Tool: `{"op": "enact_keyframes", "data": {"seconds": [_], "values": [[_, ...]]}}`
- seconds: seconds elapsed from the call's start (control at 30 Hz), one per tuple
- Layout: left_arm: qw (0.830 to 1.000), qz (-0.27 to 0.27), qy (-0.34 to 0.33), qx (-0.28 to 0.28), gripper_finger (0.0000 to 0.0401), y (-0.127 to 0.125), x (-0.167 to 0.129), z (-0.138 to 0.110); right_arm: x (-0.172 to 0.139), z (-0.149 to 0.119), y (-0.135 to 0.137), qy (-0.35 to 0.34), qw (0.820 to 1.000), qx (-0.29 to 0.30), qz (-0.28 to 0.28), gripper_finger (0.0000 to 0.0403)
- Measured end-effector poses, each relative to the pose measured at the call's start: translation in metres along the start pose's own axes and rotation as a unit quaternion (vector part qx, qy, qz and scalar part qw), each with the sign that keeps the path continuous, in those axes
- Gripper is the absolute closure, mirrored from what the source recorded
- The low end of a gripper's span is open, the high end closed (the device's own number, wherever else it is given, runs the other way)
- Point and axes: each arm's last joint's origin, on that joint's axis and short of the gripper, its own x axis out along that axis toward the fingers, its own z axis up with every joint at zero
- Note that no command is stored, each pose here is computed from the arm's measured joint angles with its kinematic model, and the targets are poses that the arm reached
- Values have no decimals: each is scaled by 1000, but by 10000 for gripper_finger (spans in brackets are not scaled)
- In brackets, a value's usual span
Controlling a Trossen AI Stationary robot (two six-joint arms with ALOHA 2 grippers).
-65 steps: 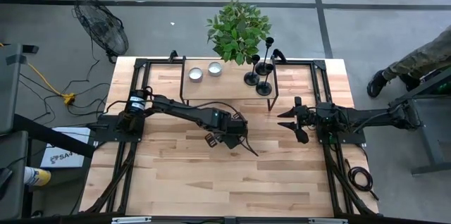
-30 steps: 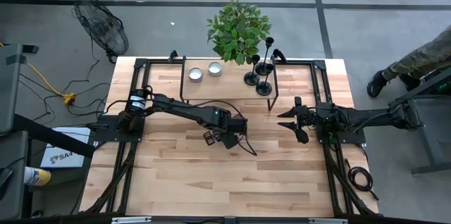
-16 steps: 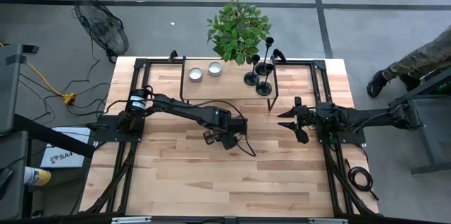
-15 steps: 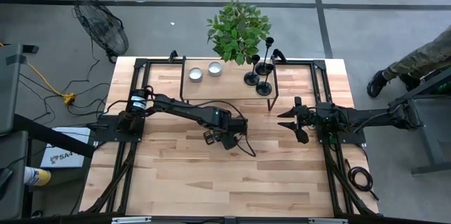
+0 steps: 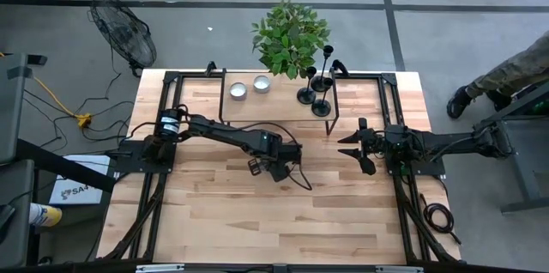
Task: Pick & Place candle stick holders
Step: Put the blue scented candle on the shelf
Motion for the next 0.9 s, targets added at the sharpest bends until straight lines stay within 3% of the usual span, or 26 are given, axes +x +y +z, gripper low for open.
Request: {"op": "enact_keyframes", "data": {"seconds": [0.33,0.9], "values": [[1000,-2,-3,0,396,0,0,0,0,0,0,0,1000,0,0,261],[999,-29,7,-21,400,-5,-2,-2,0,0,0,-1,1000,0,0,261]]}}
